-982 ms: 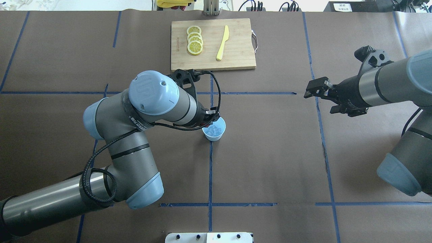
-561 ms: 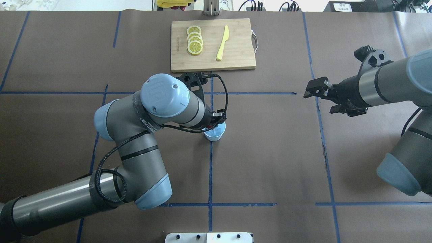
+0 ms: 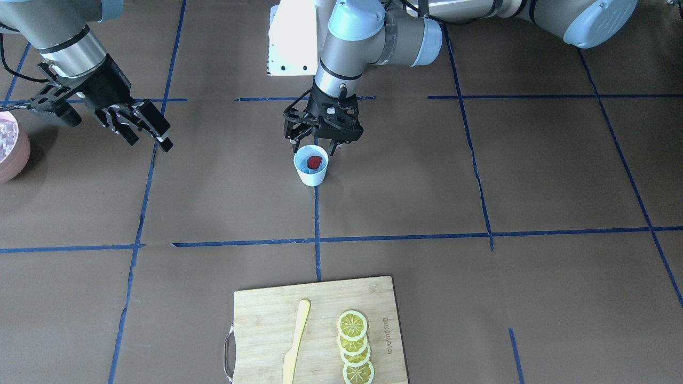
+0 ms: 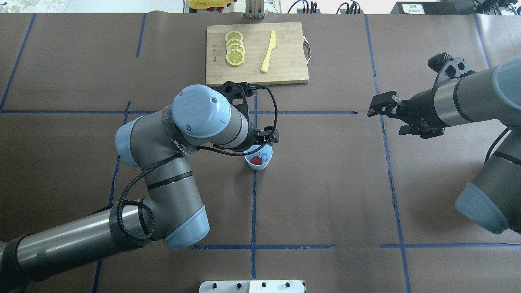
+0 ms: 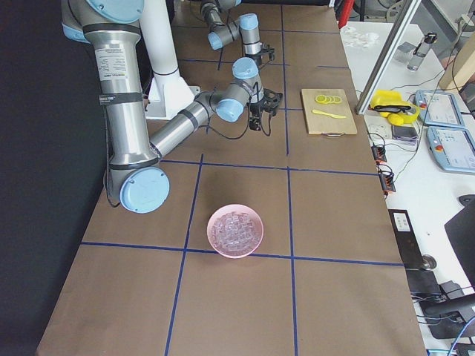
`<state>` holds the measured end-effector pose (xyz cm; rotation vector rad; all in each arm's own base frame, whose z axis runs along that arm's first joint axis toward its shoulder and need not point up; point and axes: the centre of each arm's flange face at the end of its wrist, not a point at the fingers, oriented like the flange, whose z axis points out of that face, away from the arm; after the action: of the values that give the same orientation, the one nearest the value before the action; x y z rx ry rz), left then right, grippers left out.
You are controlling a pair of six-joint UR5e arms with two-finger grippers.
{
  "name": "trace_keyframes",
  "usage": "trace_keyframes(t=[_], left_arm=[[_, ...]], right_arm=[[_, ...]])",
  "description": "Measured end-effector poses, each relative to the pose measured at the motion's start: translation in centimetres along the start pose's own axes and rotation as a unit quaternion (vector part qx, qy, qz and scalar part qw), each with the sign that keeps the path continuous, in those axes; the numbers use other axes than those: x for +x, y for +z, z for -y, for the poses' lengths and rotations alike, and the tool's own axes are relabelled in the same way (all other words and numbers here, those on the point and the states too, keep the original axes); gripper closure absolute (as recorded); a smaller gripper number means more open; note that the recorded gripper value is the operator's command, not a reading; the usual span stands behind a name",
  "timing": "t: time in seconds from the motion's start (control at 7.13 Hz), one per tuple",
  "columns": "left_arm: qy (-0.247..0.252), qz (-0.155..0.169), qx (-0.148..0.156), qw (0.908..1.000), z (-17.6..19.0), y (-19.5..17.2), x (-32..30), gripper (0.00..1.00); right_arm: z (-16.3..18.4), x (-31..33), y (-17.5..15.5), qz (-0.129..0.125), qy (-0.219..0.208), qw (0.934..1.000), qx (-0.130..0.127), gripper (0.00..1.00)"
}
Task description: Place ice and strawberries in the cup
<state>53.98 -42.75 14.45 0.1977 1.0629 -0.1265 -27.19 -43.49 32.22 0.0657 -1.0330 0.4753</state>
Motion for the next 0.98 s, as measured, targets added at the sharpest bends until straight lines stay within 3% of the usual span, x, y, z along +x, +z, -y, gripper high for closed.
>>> trace_keyframes(t=[0.28, 0.56, 0.98], left_arm=[[0.059, 0.026, 0.009, 0.9979, 0.0, -4.2, -7.5, 0.13], [0.135, 0.080, -0.013, 0.9875, 2.7, -10.5, -17.0, 0.13], [0.242, 0.138, -0.066, 0.9582, 10.0, -21.9, -40.4, 0.11]], right_arm=[[4.6, 3.6, -2.0, -0.013, -0.046, 0.9989, -0.005, 0.00], [10.3, 10.3, -4.1, -0.035, -0.107, 0.9936, -0.012, 0.00], [17.7, 21.1, -6.4, -0.098, -0.208, 0.9725, -0.036, 0.00]])
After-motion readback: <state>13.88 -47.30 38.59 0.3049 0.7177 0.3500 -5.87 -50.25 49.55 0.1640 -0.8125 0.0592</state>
